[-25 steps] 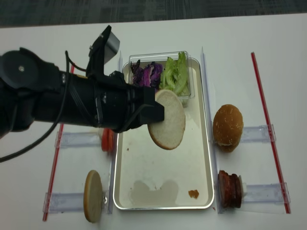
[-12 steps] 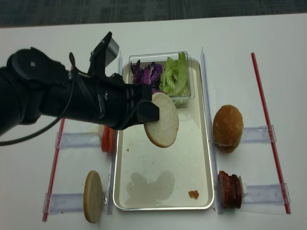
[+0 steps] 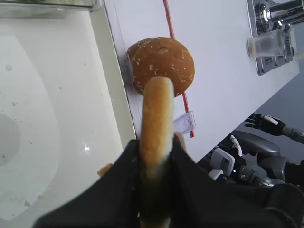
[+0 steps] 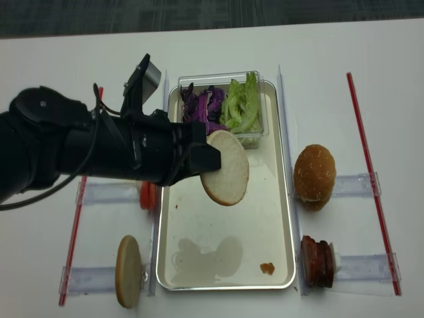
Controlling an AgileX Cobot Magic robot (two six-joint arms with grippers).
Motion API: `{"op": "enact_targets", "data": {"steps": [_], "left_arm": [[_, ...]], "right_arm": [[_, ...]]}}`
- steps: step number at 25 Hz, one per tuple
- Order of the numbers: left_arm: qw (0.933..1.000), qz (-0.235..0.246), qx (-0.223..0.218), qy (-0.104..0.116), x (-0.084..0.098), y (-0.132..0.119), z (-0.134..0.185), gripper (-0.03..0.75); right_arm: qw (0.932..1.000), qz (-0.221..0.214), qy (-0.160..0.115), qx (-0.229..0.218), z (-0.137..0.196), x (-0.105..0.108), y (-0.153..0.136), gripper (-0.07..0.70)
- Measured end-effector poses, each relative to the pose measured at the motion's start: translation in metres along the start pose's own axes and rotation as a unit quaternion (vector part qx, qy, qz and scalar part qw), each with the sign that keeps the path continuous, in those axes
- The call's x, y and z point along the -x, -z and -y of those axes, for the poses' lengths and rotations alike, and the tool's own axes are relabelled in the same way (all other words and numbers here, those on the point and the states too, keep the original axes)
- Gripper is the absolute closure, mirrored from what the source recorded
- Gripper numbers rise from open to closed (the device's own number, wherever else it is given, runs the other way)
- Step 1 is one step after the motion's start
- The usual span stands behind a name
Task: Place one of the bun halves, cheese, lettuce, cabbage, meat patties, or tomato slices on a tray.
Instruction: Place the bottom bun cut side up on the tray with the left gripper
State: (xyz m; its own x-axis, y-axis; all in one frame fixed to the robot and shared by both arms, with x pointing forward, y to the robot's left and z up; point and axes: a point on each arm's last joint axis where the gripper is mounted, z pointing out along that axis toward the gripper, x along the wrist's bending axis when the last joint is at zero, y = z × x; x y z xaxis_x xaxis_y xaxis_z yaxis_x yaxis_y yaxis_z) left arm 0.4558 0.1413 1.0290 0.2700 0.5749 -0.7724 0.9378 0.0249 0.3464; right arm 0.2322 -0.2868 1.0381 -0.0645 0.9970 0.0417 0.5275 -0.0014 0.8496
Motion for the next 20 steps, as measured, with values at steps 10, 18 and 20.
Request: {"op": "enact_targets", "data": {"steps": [10,18,20], "left_arm": [[0.9989,0.046,-0.007,0.003,-0.011,-0.016,0.002,0.611],[0.9984,0.044,-0.031,0.019,-0.030,-0.036,0.002,0.611],[0.9983,0.043,-0.034,0.020,-0.033,-0.039,0.002,0.611]], "right_arm": [[1.0000,0.000,0.000,0.000,0.000,0.000,0.000,0.178],[1.0000,0.000,0.000,0.000,0.000,0.000,0.000,0.178],[1.0000,0.000,0.000,0.000,0.000,0.000,0.000,0.178]]}}
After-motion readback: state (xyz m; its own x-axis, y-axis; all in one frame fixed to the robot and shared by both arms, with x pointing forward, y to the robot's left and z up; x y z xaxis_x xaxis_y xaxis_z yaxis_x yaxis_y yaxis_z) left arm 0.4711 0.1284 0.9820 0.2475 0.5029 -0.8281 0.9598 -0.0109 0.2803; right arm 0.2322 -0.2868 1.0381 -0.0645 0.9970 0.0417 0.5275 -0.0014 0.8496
